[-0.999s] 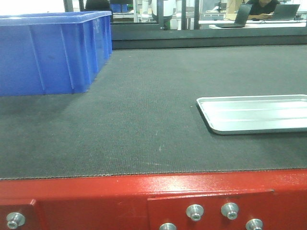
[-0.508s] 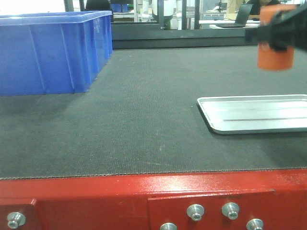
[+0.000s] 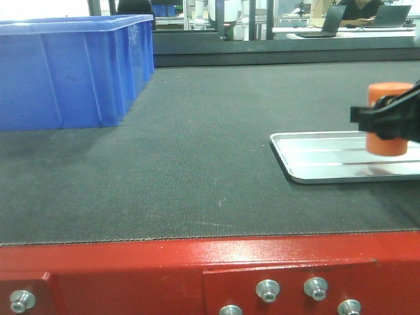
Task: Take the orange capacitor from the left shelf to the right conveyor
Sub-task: 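Move the right gripper with the cylinder over the metal tray on the belt, then lower the cylinder onto the metal tray and open the right gripper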
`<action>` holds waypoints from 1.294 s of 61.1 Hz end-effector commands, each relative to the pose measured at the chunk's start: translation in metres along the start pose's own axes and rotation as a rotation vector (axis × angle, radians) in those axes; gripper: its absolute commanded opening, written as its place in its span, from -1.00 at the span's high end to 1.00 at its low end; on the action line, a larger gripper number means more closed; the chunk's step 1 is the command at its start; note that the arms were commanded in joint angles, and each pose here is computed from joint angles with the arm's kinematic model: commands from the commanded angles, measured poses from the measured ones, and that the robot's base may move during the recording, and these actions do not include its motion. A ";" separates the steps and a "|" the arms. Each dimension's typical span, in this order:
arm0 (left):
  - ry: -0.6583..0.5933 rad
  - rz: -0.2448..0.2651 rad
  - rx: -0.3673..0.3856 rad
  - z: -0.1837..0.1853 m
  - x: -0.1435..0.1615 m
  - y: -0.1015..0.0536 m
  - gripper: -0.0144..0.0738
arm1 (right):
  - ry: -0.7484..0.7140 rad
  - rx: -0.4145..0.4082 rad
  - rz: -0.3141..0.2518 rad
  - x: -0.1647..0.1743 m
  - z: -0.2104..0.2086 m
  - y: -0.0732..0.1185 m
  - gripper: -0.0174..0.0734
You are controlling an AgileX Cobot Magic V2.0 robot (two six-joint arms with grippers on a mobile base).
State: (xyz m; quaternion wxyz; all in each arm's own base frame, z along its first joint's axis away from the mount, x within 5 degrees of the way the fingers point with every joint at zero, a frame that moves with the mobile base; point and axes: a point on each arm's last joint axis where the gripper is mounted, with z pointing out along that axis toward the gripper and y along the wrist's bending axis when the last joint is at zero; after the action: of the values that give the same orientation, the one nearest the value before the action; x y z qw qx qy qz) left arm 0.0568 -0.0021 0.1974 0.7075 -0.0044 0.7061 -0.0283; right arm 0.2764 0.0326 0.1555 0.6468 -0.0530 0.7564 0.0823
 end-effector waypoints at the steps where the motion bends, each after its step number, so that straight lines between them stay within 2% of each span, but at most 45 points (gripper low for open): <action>1: -0.104 -0.004 0.005 -0.001 -0.010 0.000 0.96 | -0.172 -0.033 -0.030 -0.019 0.008 0.001 0.47; 8: -0.104 -0.004 0.005 -0.001 -0.010 0.000 0.96 | -0.162 -0.046 -0.070 -0.014 0.016 0.001 0.47; 19: -0.104 -0.004 0.005 -0.001 -0.010 0.000 0.96 | -0.137 -0.045 -0.067 -0.007 0.018 0.001 0.47; 25: -0.104 -0.004 0.005 -0.001 -0.010 0.000 0.96 | -0.140 -0.046 -0.068 -0.007 0.018 0.001 0.36; 27: -0.104 -0.004 0.005 -0.001 -0.010 0.000 0.96 | -0.140 -0.046 -0.068 -0.007 0.018 0.001 0.29; 31: -0.104 -0.004 0.005 -0.001 -0.010 0.000 0.96 | -0.140 -0.046 -0.067 -0.007 0.018 0.001 0.02; 34: -0.104 -0.004 0.005 -0.001 -0.010 0.000 0.96 | -0.140 -0.046 -0.067 -0.007 0.018 0.001 -0.26; 36: -0.104 -0.004 0.005 -0.001 -0.010 0.000 0.96 | -0.140 -0.046 -0.068 -0.007 0.018 0.001 -0.37; 37: -0.104 -0.004 0.005 -0.001 -0.010 0.000 0.96 | -0.140 -0.046 -0.067 -0.007 0.017 0.001 -0.51; 42: -0.104 -0.004 0.005 -0.001 -0.010 0.000 0.96 | -0.140 -0.046 -0.067 -0.008 0.017 0.001 -0.79; 59: -0.104 -0.004 0.005 -0.001 -0.010 0.000 0.96 | -0.116 -0.034 -0.083 -0.029 -0.007 0.004 -0.76; 70: -0.104 -0.004 0.005 -0.001 -0.010 0.000 0.96 | 0.000 -0.035 -0.068 -0.056 -0.034 0.010 -0.75; 79: -0.104 -0.004 0.005 -0.001 -0.010 0.000 0.96 | -0.018 -0.022 -0.029 -0.088 -0.068 0.017 -0.75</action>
State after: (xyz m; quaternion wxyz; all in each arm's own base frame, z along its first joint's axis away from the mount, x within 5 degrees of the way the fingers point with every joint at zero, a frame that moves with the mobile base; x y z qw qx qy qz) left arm 0.0568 -0.0021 0.1974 0.7075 -0.0044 0.7061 -0.0283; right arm 0.2357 0.0333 0.2192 0.6131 -0.0795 0.7828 0.0704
